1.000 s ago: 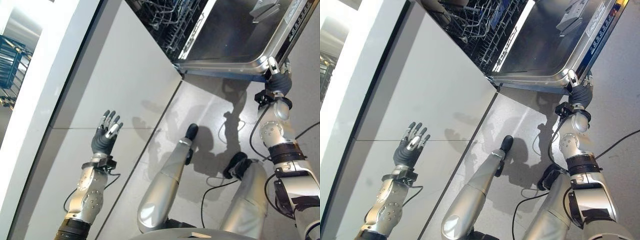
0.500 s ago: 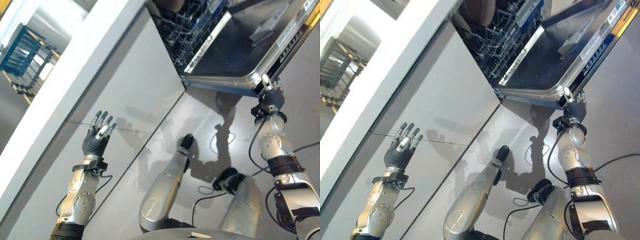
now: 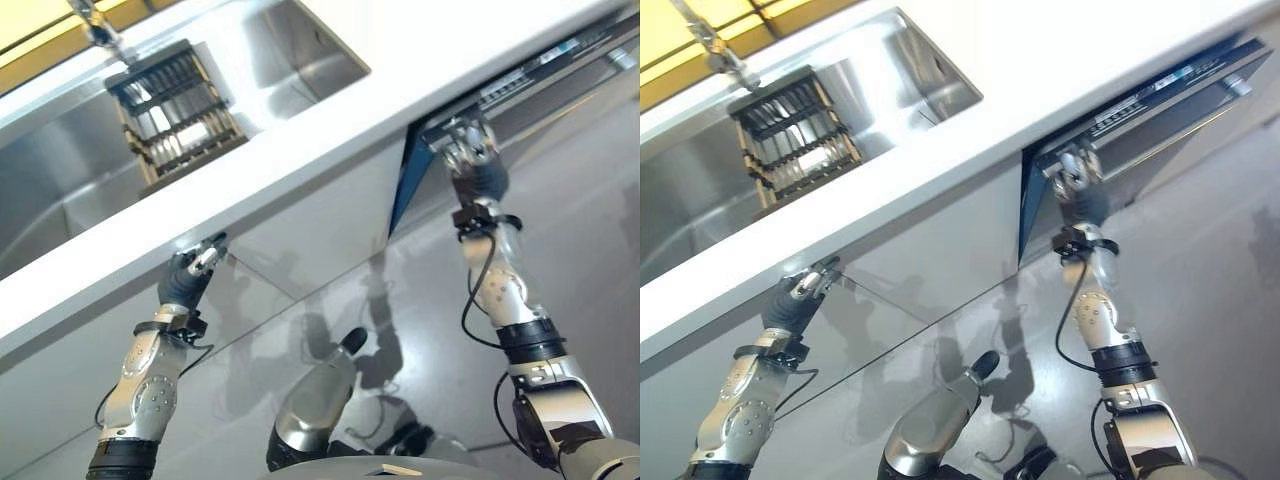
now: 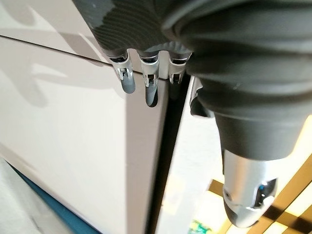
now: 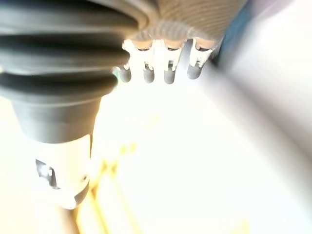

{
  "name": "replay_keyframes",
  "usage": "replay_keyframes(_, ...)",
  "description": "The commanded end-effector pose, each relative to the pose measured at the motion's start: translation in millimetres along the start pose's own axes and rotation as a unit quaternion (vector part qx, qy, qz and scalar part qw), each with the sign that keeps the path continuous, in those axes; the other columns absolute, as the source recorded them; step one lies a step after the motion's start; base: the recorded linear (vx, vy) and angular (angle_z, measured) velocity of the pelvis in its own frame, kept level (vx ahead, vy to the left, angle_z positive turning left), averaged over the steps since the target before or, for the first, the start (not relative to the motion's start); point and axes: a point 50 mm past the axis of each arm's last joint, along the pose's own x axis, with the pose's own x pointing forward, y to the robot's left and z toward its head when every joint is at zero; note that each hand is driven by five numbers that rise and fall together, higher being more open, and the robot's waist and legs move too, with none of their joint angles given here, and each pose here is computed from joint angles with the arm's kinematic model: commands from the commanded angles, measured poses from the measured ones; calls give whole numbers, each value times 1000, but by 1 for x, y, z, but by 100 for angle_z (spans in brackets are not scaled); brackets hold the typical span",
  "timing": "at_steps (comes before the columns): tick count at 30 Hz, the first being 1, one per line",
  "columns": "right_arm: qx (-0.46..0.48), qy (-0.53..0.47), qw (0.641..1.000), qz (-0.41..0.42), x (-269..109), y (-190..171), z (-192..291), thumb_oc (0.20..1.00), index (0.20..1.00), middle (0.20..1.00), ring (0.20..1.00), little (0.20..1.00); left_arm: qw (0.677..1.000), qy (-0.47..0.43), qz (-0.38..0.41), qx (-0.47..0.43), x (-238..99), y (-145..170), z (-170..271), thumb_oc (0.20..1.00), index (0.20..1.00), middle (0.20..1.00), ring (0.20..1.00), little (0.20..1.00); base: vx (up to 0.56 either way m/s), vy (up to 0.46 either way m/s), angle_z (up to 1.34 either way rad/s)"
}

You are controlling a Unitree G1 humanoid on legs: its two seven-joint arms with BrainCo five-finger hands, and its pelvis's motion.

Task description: Pick up plates and place into dishwasher.

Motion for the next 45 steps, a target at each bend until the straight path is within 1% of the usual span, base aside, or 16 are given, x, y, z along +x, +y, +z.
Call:
replay_keyframes(1, 8, -41, 998, 49, 4, 26, 4, 1000, 1000, 1000, 1000, 1000, 996, -44, 12, 77, -5, 15, 31, 1000, 1000, 1000, 1000, 1000, 40, -141, 34)
replay_keyframes(7, 11, -35, 999, 26, -11, 9, -1, 1000, 1000, 1000, 1000, 1000, 996, -26, 13, 90, -8, 20, 29, 1000, 1000, 1000, 1000, 1000, -10, -117, 2)
replay_keyframes(10, 7, -32, 999, 23, -14, 8, -3, 1000, 1000, 1000, 1000, 1000, 996, -24, 16, 89, -8, 20, 29, 1000, 1000, 1000, 1000, 1000, -74, -55, -18)
replay_keyframes(11, -28, -42, 999, 15, -20, 3, 0, 1000, 1000, 1000, 1000, 1000, 995, -27, 16, 98, -7, 20, 31, 1000, 1000, 1000, 1000, 1000, -213, -99, -8)
replay_keyframes(17, -73, -54, 995, 35, -25, 6, 13, 1000, 1000, 1000, 1000, 1000, 993, -41, 28, 109, -3, 21, 36, 1000, 1000, 1000, 1000, 1000, -145, -104, -12)
replay_keyframes(22, -130, -37, 988, 69, -22, 21, 13, 1000, 1000, 1000, 1000, 1000, 985, -69, 53, 147, 2, 17, 41, 1000, 1000, 1000, 1000, 1000, -122, -101, -8)
replay_keyframes(26, -175, -21, 980, 90, -20, 30, 8, 1000, 1000, 1000, 1000, 1000, 986, -91, 62, 125, 0, 16, 46, 1000, 1000, 1000, 1000, 1000, -82, -76, -16)
replay_keyframes(27, -184, -19, 979, 88, -21, 29, 9, 1000, 1000, 1000, 1000, 1000, 986, -95, 57, 124, 0, 14, 46, 1000, 1000, 1000, 1000, 1000, -77, -14, -7)
replay_keyframes(30, -217, -29, 974, 61, -29, 17, 21, 1000, 1000, 1000, 1000, 1000, 988, -105, -21, 107, 5, -10, 48, 1000, 1000, 1000, 1000, 1000, -29, 38, 47)
replay_keyframes(31, -217, -29, 974, 61, -29, 17, 21, 1000, 1000, 1000, 1000, 1000, 989, -104, -21, 107, 5, -10, 48, 1000, 1000, 1000, 1000, 1000, 112, 8, 127)
replay_keyframes(32, -220, -32, 973, 61, -31, 17, 21, 1000, 1000, 1000, 1000, 1000, 989, -105, -41, 98, 5, -15, 48, 1000, 1000, 1000, 1000, 1000, 233, 101, 97)
replay_keyframes(33, -214, -33, 973, 77, -36, 19, 15, 1000, 1000, 1000, 1000, 1000, 984, -127, -75, 96, 0, -24, 48, 1000, 1000, 1000, 1000, 1000, 229, 182, 51)
replay_keyframes(34, -213, -33, 973, 81, -38, 19, 15, 1000, 1000, 1000, 1000, 1000, 983, -131, -84, 96, -1, -28, 50, 1000, 1000, 1000, 1000, 1000, 217, 262, 23)
replay_keyframes(38, -195, -40, 977, 79, -48, 20, 15, 1000, 1000, 1000, 1000, 1000, 979, -115, -143, 86, 12, -55, 47, 1000, 1000, 1000, 1000, 1000, 171, 179, 68)
replay_keyframes(39, -187, -40, 978, 86, -51, 19, 15, 1000, 1000, 1000, 1000, 1000, 978, -116, -151, 83, 12, -59, 47, 1000, 1000, 1000, 1000, 1000, 92, 63, 113)
replay_keyframes(45, -187, -40, 978, 87, -51, 19, 15, 1000, 1000, 1000, 1000, 1000, 978, -116, -151, 82, 12, -59, 47, 1000, 1000, 1000, 1000, 1000, 6, 3, 41)
